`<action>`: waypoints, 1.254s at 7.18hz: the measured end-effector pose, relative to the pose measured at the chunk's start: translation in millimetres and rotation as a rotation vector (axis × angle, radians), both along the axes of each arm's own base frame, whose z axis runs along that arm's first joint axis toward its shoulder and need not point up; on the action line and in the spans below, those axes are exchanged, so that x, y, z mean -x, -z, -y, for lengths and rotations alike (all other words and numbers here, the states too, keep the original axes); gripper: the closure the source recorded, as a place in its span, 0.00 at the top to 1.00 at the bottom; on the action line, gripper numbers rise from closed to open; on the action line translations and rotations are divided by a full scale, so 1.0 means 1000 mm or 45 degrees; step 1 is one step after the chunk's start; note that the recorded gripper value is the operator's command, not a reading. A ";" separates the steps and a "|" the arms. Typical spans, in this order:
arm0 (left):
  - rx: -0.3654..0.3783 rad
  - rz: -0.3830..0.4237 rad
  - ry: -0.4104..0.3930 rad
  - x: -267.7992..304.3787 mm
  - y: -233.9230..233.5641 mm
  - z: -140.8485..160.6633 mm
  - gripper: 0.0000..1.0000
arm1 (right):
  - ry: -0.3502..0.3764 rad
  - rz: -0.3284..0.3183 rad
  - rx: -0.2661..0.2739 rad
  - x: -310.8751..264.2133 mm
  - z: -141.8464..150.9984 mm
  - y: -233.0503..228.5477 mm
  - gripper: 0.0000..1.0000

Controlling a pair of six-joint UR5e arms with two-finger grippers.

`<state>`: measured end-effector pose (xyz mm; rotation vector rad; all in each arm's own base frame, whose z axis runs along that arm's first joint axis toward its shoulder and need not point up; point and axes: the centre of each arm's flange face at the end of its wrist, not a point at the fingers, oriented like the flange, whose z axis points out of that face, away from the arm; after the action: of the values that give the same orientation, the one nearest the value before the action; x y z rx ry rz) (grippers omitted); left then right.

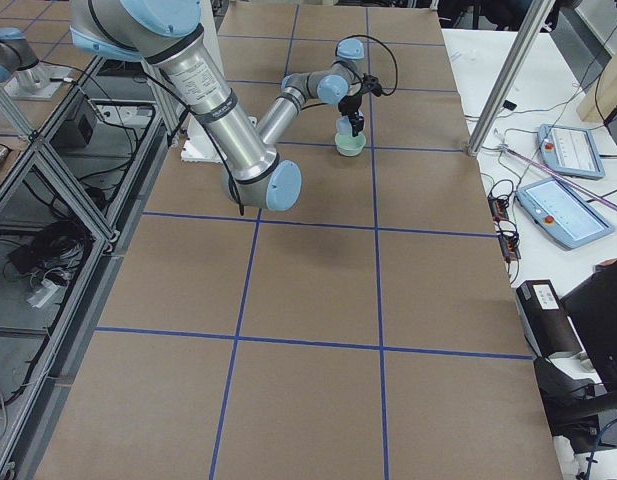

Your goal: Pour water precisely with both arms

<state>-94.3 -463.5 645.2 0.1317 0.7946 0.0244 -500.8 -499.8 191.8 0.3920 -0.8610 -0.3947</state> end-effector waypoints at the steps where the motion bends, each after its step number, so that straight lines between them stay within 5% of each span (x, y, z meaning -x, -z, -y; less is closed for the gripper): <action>1: -0.001 0.000 0.000 0.000 0.001 0.000 1.00 | -0.097 0.107 -0.082 -0.019 0.004 -0.029 0.00; 3: -0.005 0.000 -0.001 0.000 0.001 0.000 1.00 | -0.319 0.315 -0.125 -0.055 -0.001 -0.083 0.00; 5: -0.016 0.001 0.000 0.000 0.002 0.001 1.00 | -0.567 0.416 -0.133 -0.099 -0.014 -0.143 0.00; 9: -0.022 0.001 0.001 0.000 0.003 0.001 1.00 | -1.241 0.319 -0.170 -0.186 -0.032 -0.242 0.00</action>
<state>-94.3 -464.6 642.3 0.1484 0.7933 0.0310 -314.6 -467.7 434.1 0.9362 -0.7863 0.5126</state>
